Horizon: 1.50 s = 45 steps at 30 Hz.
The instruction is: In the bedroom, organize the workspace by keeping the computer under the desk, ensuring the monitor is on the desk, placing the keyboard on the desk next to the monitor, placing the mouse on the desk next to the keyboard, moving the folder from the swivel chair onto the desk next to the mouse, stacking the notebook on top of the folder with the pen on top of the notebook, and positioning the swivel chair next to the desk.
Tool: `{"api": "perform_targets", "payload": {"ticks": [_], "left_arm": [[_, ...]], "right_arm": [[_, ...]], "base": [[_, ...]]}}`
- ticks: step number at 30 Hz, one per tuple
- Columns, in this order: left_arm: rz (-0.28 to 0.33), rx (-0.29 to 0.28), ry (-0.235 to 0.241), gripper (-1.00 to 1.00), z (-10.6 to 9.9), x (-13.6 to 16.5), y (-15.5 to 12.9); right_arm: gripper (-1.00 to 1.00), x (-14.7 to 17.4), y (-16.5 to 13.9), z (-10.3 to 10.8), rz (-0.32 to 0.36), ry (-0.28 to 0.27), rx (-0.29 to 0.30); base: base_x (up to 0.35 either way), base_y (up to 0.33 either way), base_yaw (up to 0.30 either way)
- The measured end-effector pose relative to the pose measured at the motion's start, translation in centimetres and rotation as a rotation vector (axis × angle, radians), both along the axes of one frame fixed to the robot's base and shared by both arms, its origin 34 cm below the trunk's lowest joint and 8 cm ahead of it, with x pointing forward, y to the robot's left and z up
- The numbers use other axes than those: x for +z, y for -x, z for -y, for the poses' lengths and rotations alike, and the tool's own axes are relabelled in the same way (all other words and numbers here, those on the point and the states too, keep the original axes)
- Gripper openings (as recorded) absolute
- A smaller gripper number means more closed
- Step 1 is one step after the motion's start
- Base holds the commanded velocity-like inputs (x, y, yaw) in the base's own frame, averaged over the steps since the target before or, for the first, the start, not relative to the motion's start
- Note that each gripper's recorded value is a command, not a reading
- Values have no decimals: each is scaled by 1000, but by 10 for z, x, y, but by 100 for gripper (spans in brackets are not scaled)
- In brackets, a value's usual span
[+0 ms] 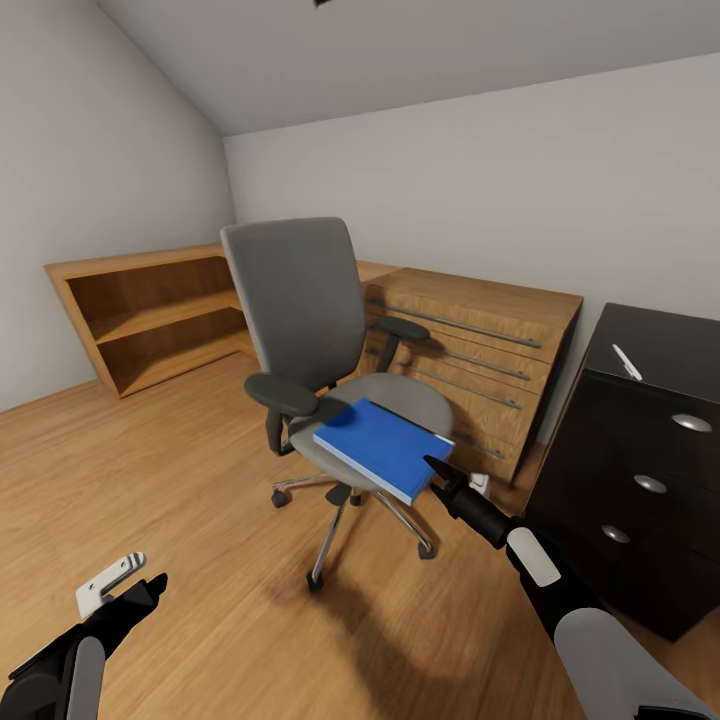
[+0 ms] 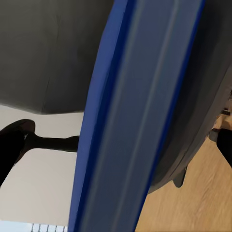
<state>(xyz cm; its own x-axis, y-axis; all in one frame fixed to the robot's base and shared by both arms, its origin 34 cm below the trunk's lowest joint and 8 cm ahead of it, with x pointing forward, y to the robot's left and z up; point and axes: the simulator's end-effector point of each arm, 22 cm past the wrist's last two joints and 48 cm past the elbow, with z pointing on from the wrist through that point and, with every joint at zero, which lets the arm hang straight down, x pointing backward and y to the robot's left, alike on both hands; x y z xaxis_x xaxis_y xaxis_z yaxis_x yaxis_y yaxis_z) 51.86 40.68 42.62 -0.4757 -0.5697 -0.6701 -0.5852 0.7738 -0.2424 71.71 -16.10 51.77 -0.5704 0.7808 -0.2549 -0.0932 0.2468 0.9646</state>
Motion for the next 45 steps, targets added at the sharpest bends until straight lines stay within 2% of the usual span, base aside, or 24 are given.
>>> {"api": "perform_targets", "payload": {"ticks": [17,18,34,45], "left_arm": [[-2,1,-1,100,0,0,0],[-2,1,-1,100,0,0,0],[-3,4,-1,100,-1,-1,1],[42,3,-1,100,-1,20,-2]], "right_arm": [[100,0,0,0,-1,0,1],[-100,0,0,0,-1,0,1],[-100,0,0,0,-1,-1,1],[-100,29,1,0,45,1,0]], "base": [[29,6,0],[0,0,0],[0,0,0],[0,0,0]]}}
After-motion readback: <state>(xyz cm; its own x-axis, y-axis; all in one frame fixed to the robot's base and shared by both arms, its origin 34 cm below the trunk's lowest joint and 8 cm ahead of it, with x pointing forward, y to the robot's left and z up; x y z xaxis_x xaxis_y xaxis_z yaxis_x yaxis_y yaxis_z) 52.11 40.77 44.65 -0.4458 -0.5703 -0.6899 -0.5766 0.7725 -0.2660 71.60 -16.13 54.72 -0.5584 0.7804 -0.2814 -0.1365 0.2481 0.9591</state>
